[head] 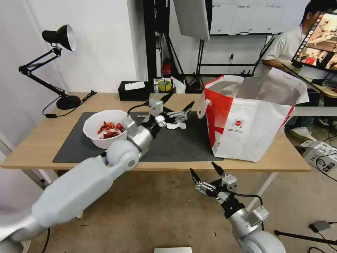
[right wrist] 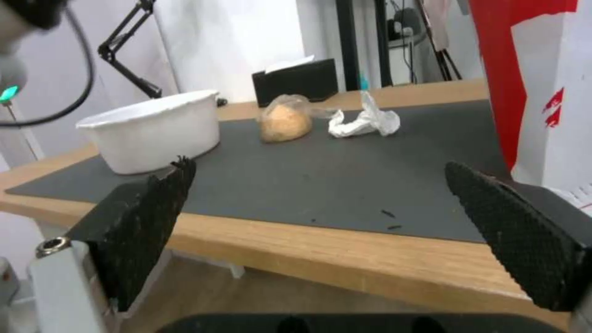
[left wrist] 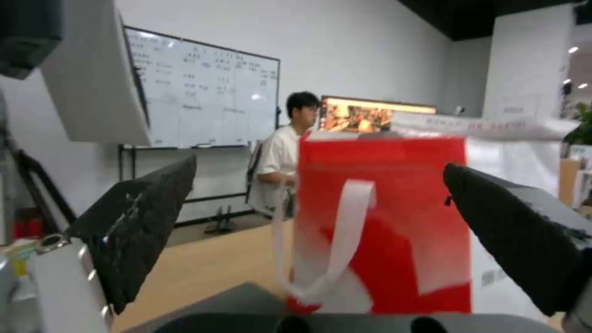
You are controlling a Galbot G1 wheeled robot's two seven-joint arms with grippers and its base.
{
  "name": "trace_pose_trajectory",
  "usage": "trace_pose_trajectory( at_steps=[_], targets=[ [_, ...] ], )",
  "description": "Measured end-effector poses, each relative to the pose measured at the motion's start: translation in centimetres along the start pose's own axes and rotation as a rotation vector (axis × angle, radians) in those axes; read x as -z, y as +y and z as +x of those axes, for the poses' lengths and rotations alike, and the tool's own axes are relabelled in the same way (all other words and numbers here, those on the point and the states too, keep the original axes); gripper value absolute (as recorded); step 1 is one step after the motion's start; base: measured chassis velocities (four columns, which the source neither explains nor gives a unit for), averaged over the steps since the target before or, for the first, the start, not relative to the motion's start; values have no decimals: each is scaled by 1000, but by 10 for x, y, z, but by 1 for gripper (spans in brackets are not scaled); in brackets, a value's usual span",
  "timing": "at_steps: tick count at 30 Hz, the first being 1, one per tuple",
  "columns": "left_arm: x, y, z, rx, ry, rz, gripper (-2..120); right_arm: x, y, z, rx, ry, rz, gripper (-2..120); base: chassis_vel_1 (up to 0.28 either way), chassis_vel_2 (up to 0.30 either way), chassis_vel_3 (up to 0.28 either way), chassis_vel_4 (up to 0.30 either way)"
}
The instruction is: Pick up the trash from the table and place it into the takeout bag.
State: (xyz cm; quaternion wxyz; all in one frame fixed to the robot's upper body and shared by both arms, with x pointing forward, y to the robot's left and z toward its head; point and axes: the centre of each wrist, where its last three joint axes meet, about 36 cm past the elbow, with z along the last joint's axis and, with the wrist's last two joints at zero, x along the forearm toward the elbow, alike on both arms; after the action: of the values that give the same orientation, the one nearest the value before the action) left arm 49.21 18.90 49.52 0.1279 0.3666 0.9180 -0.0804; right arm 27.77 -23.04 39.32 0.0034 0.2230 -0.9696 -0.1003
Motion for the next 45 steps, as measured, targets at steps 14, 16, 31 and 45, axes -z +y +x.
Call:
trace_pose_trajectory(
  at_steps=[14, 16, 31, 45],
  targets=[
    [-4, 19, 105, 172, 25, -59, 100, -1, 1, -2, -12, -43, 21, 100, 0, 0, 0, 0],
    [-5, 20, 114, 190, 17, -61, 100, -1, 0, -2, -19, -51, 35, 100, 0, 0, 0, 0],
    [-9, 19, 202, 464, 55, -139, 100, -3, 0, -1, -117, -120, 169, 100, 0, 0, 0, 0],
    [-8, 9, 270, 632, 223, -161, 100, -7, -1, 11, -263, -133, 203, 100, 0, 0, 0, 0]
  ],
)
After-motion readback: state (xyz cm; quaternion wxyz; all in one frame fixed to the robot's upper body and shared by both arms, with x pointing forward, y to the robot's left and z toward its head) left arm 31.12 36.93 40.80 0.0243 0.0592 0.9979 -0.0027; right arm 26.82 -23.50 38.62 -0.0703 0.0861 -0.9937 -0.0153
